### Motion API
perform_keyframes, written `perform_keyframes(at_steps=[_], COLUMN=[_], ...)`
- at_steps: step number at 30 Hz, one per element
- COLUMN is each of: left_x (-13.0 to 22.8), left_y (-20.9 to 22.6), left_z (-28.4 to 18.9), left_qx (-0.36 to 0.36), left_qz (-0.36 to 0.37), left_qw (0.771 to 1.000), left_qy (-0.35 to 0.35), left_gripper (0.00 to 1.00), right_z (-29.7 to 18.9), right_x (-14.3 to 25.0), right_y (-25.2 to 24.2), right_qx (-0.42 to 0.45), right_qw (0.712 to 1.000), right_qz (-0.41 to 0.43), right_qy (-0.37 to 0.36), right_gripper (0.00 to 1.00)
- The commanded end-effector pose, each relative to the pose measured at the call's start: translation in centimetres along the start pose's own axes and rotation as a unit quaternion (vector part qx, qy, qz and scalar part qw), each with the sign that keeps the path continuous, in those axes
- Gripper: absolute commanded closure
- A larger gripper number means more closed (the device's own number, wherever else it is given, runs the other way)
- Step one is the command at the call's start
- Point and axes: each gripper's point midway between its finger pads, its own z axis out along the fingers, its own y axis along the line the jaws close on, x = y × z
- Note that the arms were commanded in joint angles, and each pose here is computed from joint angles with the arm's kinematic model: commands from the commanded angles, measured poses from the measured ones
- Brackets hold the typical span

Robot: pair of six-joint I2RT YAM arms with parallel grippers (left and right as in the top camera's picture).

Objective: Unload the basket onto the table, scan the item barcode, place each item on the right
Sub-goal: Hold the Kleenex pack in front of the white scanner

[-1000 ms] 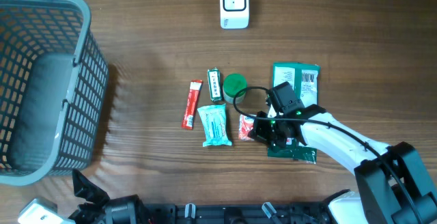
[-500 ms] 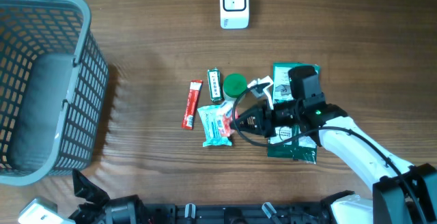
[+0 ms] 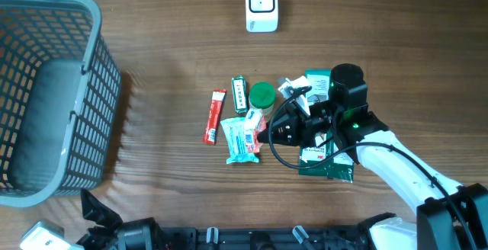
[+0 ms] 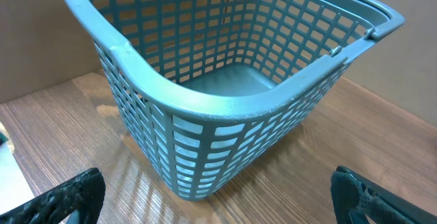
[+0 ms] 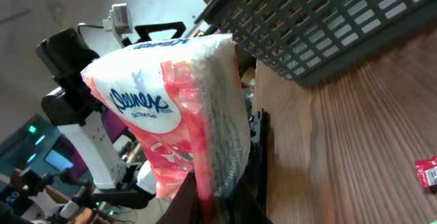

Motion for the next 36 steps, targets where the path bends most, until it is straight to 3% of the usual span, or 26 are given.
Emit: perform_keyframes(at_steps=[1,8,13,15,17,19,22,25,27,31,36], left_x=[-0.2,-0.2,-0.2,-0.2,-0.2,-0.2,-0.2,-0.2,-0.2,-0.2,-0.2], left_y=[0.2,0.2,0.2,0.2,0.2,0.2,0.2,0.2,0.2,0.2,0.2], left_z=[-0.2,-0.2,-0.2,-0.2,-0.2,-0.2,-0.2,-0.2,-0.2,-0.2,-0.2], left_qx=[-0.003,-0.003,-0.003,-0.003,-0.003,-0.003,-0.003,-0.003,-0.003,-0.003,-0.003], left_qz=[-0.005,-0.005,-0.005,-0.005,-0.005,-0.005,-0.005,-0.005,-0.005,-0.005,-0.005], left_qw=[1.000,1.000,1.000,1.000,1.000,1.000,1.000,1.000,1.000,1.000,1.000], left_qy=[-0.007,-0.007,-0.007,-0.006,-0.007,-0.006,-0.006,-0.007,-0.007,-0.007,-0.006], left_gripper=[0.00,0.00,0.00,0.00,0.00,0.00,0.00,0.00,0.00,0.00,0.00], right_z=[0.0,0.0,-0.2,-0.2,-1.1,-3.6,-6.4,-12.4,-14.3,-15.8,-15.7], right_x=[-0.2,-1.9,-6.5,-8.7,-11.7,-12.6,-14.8,-18.1,-19.3,-20.3,-22.4], right_y=[0.8,1.7,6.0,4.7,-1.6,-7.5,-9.0,-9.8,-11.0,-15.8,-24.7], right_qx=[-0.016,-0.013,-0.011,0.009,0.107,0.266,0.403,0.584,0.631,0.670,0.725], right_qw=[1.000,0.999,0.987,0.993,0.985,0.946,0.903,0.795,0.751,0.713,0.665], right_qz=[0.002,-0.034,-0.157,-0.113,0.025,0.051,-0.009,-0.097,-0.143,-0.165,-0.172], right_qy=[0.007,0.004,-0.004,-0.044,-0.134,-0.178,-0.149,-0.132,-0.129,-0.124,-0.049], right_gripper=[0.96,0.96,0.95,0.95,0.95,0.95,0.95,0.95,0.95,0.95,0.95])
